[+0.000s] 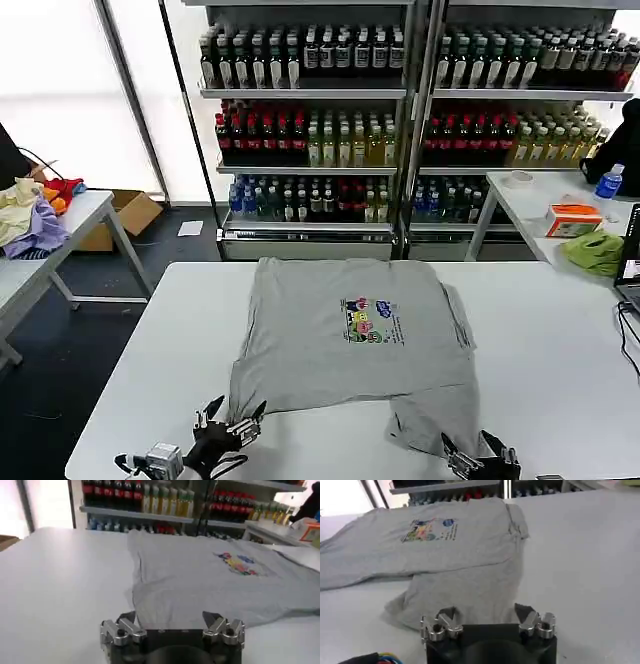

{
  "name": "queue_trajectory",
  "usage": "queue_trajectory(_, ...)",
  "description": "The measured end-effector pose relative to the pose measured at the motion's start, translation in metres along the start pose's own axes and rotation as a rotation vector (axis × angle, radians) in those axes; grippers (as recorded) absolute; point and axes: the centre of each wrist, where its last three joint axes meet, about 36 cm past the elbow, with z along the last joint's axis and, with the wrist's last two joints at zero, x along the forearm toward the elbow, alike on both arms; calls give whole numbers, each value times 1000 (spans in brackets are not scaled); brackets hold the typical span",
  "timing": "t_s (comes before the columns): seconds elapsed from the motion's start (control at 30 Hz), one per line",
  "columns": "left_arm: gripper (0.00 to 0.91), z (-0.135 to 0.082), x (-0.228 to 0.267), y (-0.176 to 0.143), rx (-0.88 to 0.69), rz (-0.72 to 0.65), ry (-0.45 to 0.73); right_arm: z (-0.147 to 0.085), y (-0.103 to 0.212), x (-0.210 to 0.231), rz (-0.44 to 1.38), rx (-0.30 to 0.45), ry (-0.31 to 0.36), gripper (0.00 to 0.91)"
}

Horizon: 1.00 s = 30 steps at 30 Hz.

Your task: Fold and organize the clothes.

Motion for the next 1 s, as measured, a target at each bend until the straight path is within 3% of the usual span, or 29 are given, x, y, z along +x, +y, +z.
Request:
queue_trajectory(0.03, 474, 1, -1, 0, -1, -2, 1, 1, 1, 0, -2, -1, 2, 0)
queue_trajectory(0.07, 474, 3, -1, 0, -1, -4, 3, 2, 2, 0, -5, -2, 3, 0)
queue_trajectory(0.1, 302, 5, -1, 0, -1, -6, 6, 3, 3, 0, -7, -3, 4, 0)
queue_trajectory(0.13, 272, 6, -1, 0, -1, -8, 9, 4, 3, 0, -10, -4, 4, 0)
queue_trajectory(0.17, 181, 8, -2, 0, -2, -10, 11, 4, 4, 0, -11, -5, 5, 0)
queue_trajectory(0.33, 20, 16, -3, 0, -8, -18, 15, 9, 4, 1, -13, -8, 11, 0)
queue_trajectory(1.0, 10, 32, 1, -5, -20, -53, -10, 13, 3, 20, -71, -31, -6, 0)
